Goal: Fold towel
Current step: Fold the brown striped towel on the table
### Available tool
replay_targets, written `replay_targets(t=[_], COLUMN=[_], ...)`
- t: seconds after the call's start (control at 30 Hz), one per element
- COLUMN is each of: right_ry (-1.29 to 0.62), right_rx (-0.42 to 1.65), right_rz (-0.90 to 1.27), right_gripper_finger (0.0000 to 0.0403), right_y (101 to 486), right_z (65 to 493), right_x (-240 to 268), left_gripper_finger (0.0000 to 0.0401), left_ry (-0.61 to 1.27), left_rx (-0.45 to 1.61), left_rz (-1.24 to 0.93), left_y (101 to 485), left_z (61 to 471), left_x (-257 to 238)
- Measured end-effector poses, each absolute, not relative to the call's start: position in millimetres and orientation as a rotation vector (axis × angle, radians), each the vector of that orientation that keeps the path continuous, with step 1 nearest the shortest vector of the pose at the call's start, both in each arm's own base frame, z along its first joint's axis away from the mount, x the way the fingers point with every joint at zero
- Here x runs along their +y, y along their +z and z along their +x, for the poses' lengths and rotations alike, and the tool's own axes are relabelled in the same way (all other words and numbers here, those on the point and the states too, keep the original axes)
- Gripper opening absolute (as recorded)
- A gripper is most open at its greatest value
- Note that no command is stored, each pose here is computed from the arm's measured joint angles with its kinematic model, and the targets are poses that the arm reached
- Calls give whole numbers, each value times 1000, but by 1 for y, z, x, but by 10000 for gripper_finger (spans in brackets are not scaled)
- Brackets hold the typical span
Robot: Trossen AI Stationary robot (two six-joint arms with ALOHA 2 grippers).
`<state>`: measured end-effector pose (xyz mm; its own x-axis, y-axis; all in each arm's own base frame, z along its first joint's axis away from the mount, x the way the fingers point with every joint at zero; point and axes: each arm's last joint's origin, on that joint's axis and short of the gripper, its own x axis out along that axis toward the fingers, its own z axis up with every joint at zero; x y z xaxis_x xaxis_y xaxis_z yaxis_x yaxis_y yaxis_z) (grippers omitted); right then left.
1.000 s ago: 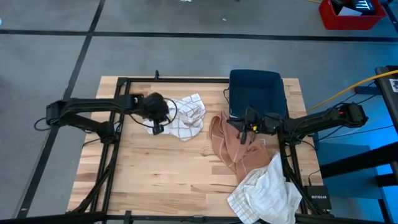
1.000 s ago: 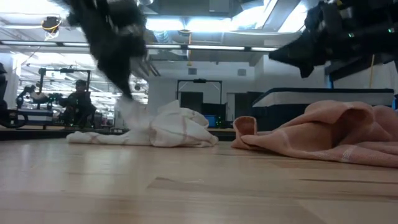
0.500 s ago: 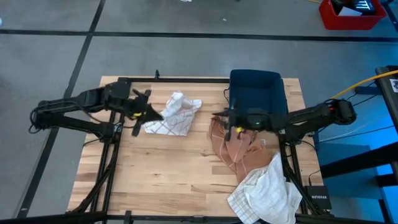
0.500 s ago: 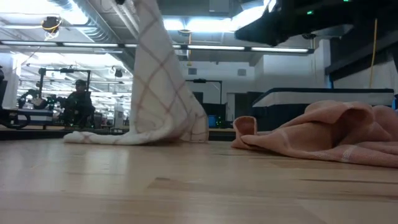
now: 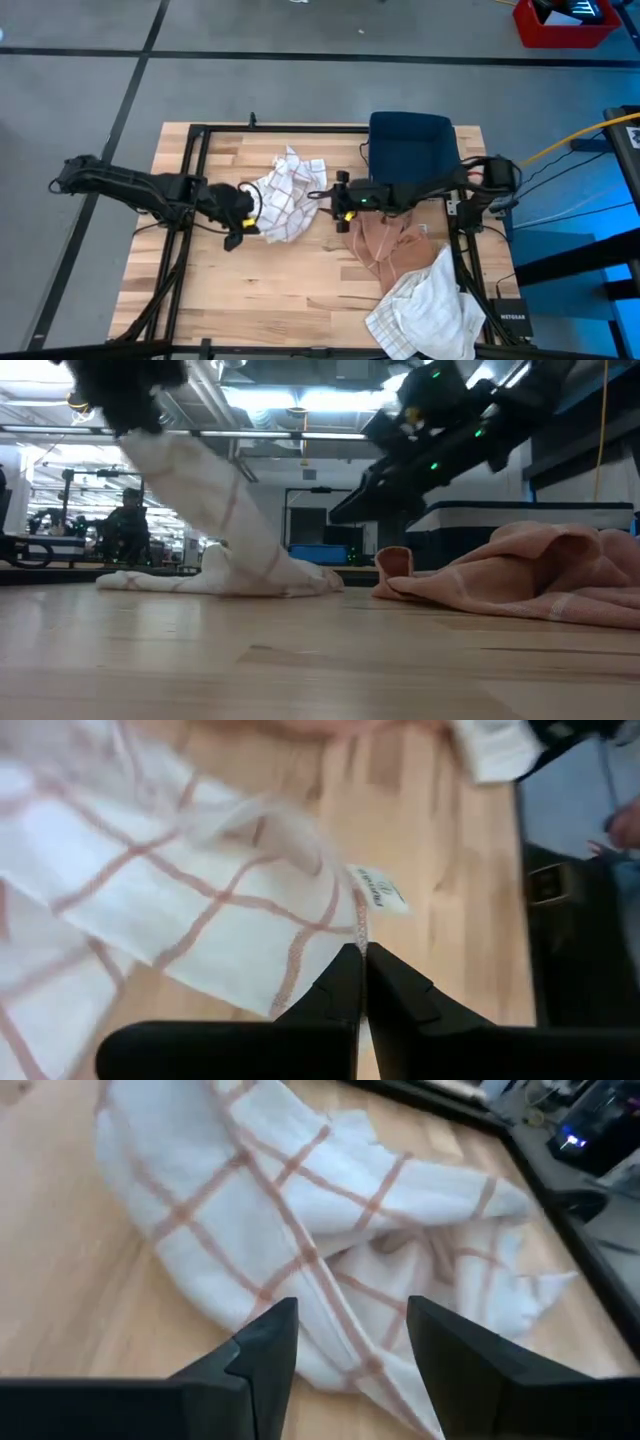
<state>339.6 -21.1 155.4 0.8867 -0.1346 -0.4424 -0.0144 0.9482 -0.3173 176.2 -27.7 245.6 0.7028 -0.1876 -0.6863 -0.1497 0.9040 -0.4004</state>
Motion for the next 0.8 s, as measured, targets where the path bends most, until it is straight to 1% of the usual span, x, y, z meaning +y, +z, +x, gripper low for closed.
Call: replay_targets(t=[0.13,0.27,0.37,0.53,0.63,0.7,0.8], right_ry=[-18,63,93,66,118,159,235], right_rx=[500,612,682,733,742,787,781], right_rz=[-331,-401,-446,-437,-399,-351,-283], right_gripper_finger=[195,195,195,195,195,195,195], right_y=[148,143,151,165,167,161,156], right_z=[363,379,386,392,392,388,388], right_x=[-22,-21,-26,-50,-70,-81,-92], left_gripper_finger=[2,2,3,3,3,3,3], left_ry=[51,95,112,124,130,130,130], left_rx=[884,957,992,1003,997,996,994], left_rz=[-513,-551,-566,-562,-559,-558,-558], left_y=[219,198,189,184,184,184,184], left_z=[168,161,156,154,155,155,155], left_x=[-33,-36,-37,-38,-37,-37,-37])
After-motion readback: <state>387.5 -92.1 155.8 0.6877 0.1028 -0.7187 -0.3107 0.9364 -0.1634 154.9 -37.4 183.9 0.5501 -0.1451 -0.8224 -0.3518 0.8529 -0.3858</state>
